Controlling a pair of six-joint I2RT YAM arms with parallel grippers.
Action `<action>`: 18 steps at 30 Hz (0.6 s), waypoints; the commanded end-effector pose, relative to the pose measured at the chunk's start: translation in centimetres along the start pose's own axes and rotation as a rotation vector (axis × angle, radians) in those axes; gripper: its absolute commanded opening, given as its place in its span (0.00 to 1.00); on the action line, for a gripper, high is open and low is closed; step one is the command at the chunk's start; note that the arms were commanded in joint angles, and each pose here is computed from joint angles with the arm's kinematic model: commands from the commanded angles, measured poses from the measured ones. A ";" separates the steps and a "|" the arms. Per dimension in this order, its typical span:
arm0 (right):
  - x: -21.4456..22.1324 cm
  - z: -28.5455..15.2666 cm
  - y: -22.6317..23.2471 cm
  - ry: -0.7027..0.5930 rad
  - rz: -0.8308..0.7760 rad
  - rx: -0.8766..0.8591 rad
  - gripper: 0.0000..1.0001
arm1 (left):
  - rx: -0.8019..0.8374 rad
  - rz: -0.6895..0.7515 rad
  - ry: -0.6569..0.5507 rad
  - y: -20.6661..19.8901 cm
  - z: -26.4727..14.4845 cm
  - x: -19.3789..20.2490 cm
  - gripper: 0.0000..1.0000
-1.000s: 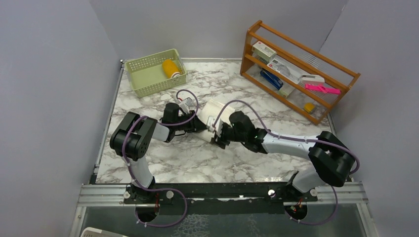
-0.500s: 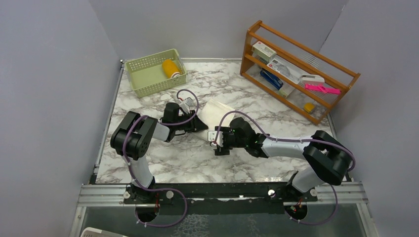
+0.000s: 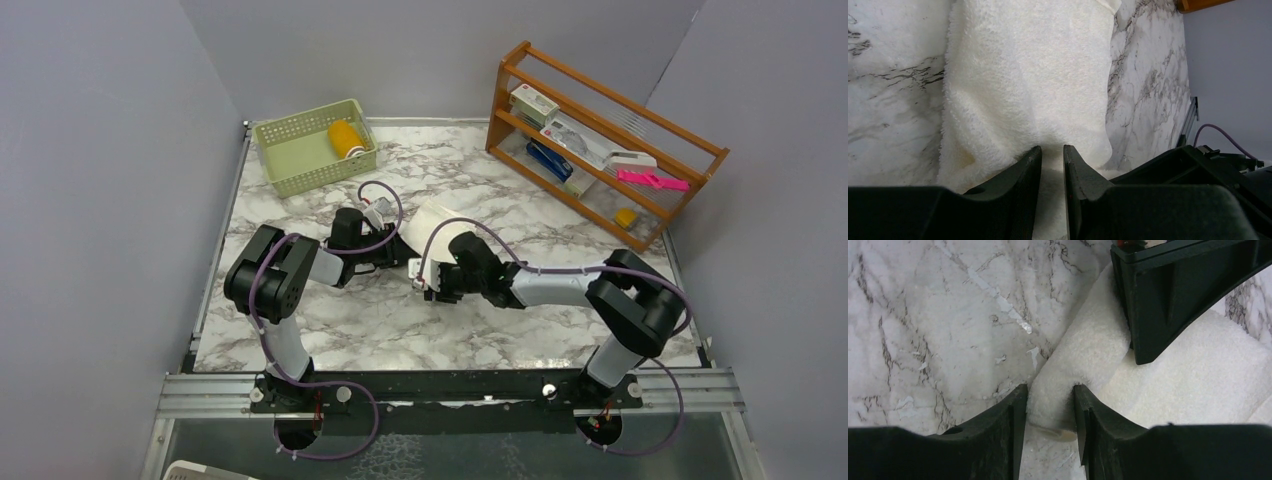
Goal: Roll the towels
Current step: Roll the towel at the center of the board.
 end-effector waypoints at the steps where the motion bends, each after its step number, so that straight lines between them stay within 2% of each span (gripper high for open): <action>1: 0.6 1.3 0.3 0.082 0.106 -0.042 0.33 | -0.181 -0.146 0.147 4.1 -1.0 5.4 0.27; 5: 0.0 1.4 0.8 0.080 0.205 -0.067 0.15 | -0.169 -0.161 0.104 3.7 -1.4 3.9 0.27; 11: -2.0 1.3 2.8 0.035 0.451 -0.170 0.09 | -0.172 -0.193 0.037 3.4 -2.4 2.1 0.27; 14: -3.4 1.2 4.1 -0.028 0.603 -0.248 0.01 | -0.149 -0.199 -0.057 2.1 -3.9 -0.6 0.27; 18: -4.1 0.9 4.2 -0.107 0.782 -0.285 0.01 | -0.093 -0.170 -0.177 -0.8 -6.6 -4.6 0.31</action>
Point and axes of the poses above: each gripper's point midway between its finger pads, its own z axis out along the fingers, its own y axis along the line the jaws close on, x = y × z, the point moved 2 cm from there along -z, back along the fingers
